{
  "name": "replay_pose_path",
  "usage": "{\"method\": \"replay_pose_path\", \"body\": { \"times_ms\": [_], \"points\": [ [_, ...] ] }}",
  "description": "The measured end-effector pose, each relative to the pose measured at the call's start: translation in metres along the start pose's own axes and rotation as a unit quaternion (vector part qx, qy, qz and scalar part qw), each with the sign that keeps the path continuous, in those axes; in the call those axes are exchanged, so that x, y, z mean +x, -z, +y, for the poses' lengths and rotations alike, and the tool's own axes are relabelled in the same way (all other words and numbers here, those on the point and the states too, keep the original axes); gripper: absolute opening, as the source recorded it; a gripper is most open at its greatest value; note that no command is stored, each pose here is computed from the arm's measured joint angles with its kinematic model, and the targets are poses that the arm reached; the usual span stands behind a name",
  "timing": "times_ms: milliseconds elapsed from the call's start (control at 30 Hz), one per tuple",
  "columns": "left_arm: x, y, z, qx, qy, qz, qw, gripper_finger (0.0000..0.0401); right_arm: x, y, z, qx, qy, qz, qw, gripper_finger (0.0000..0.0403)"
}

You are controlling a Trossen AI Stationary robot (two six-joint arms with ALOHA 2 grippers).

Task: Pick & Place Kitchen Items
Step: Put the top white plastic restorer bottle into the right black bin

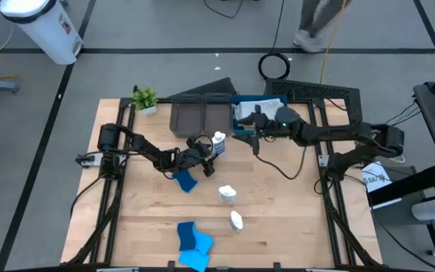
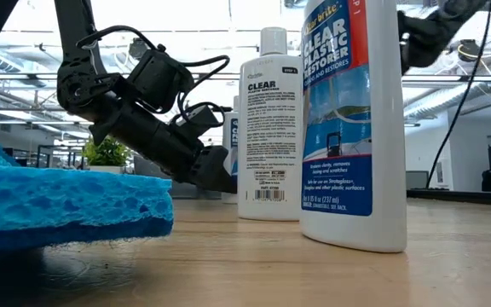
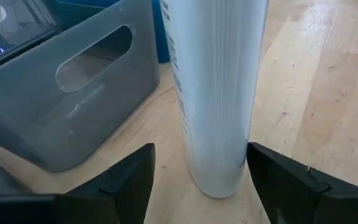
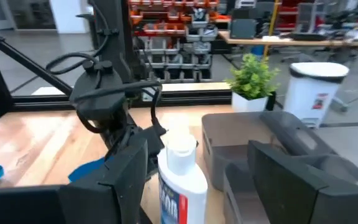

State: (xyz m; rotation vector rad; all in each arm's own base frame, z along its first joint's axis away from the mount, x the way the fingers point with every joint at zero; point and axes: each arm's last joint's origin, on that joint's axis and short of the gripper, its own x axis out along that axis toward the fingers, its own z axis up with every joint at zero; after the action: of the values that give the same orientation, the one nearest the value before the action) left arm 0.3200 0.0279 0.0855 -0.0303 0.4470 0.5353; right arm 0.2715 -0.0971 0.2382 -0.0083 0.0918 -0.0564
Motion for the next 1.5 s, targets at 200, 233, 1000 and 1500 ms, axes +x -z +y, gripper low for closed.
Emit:
{"method": "replay_pose_path", "body": {
  "times_ms": [200,233,1000,1500],
  "points": [
    [0.000,0.000,0.000,-0.001,0.008,0.002,1.000,0.0257,0.035,0.009,-0.004,0.010,-0.025,0.024,0.999,0.0242],
    [0.000,0.000,-0.001,-0.001,0.010,0.002,1.000,0.0257,0.040,0.011,-0.003,0.011,-0.028,0.028,0.999,0.0242],
    [0.000,0.002,-0.001,0.004,0.013,0.010,1.000,0.0257,0.068,0.025,-0.005,0.028,-0.036,0.044,0.998,0.0147],
    [0.000,0.002,-0.001,0.004,0.013,0.012,1.000,0.0257,0.068,-0.008,-0.006,0.000,-0.035,0.053,0.998,0.0079]
  ]
}}
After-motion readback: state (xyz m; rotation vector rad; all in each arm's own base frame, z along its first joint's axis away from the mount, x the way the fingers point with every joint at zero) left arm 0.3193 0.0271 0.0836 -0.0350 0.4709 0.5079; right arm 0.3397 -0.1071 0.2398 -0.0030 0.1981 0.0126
